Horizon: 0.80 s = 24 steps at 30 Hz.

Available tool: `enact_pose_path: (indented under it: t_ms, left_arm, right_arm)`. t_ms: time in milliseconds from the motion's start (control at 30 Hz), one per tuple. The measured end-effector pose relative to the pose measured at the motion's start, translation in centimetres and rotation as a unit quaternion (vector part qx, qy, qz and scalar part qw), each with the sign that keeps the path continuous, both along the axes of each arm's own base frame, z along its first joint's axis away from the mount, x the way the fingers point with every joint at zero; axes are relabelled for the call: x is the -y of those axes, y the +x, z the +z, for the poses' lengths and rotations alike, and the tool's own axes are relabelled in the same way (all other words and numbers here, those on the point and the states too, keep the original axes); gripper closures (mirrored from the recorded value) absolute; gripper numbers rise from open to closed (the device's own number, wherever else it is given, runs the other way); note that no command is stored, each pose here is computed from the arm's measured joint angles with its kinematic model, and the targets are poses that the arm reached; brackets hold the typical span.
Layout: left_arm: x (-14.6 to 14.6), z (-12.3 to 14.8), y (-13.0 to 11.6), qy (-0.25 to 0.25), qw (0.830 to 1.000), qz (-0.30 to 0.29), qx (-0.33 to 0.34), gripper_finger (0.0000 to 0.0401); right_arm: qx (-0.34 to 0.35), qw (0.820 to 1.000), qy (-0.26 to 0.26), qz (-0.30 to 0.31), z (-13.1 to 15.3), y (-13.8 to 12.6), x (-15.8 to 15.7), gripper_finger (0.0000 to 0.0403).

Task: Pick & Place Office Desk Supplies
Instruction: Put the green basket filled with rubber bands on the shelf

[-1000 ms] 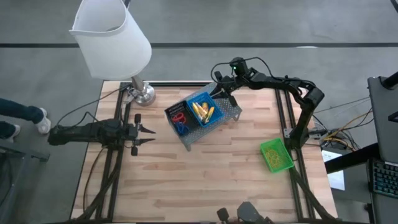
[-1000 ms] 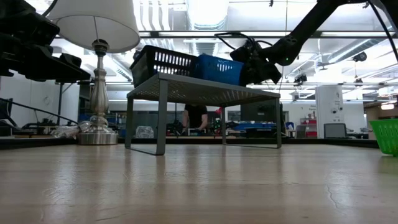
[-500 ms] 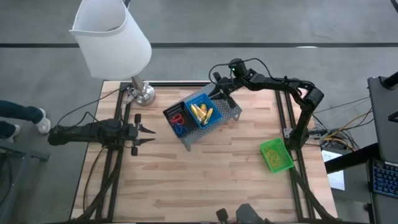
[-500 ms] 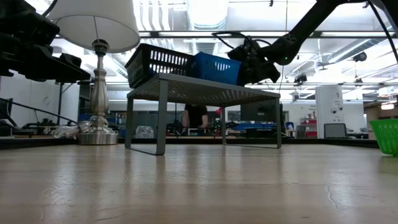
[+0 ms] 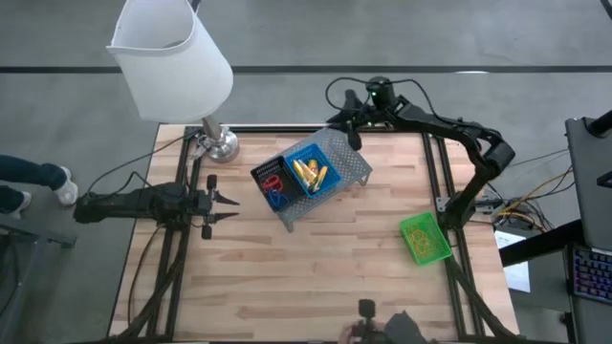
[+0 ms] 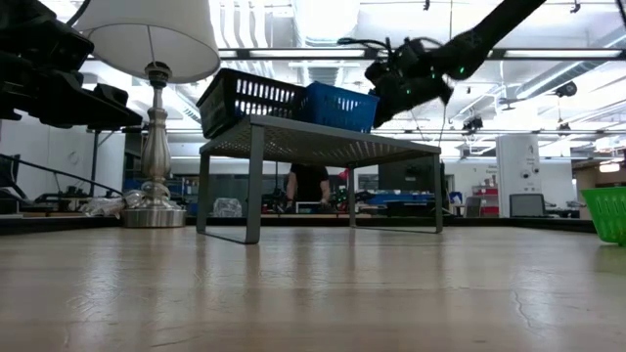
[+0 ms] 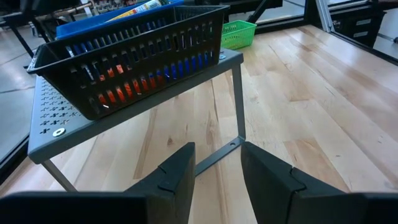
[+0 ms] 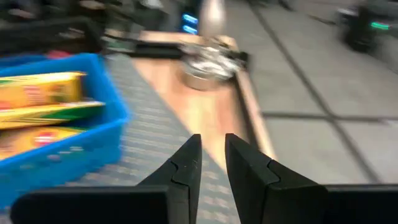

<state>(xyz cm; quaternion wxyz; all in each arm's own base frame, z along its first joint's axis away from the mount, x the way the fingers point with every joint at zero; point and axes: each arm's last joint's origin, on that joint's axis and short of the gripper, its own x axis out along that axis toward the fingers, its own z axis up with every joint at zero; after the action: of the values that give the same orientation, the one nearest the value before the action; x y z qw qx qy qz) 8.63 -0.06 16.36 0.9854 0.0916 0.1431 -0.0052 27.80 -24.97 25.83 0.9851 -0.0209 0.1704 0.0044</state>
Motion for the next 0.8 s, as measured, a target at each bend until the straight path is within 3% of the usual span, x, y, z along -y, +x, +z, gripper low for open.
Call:
enact_pose_path:
  t_ms: [100,200,467,800]
  left_arm:
    - [0.0,0.0,0.0,0.000,1.000,0.000,0.000,0.0268]
    - [0.0,0.0,0.0,0.000,1.000,0.000,0.000,0.0268]
    - [0.0,0.0,0.0,0.000,1.000,0.000,0.000,0.0268]
    - [0.0,0.0,0.0,0.000,1.000,0.000,0.000,0.0268]
  right_arm:
    - [-0.023,0.998,-0.019,-0.052,1.4,-0.6,-0.9,0.0335]
    - [-0.031,0.998,-0.011,-0.061,3.3,-1.8,-2.3,0.0335]
    - [-0.089,0.984,0.103,-0.113,7.0,-6.2,-7.1,0.0335]
    - [-0.225,0.921,0.119,-0.296,6.9,-7.1,-14.1,0.0335]
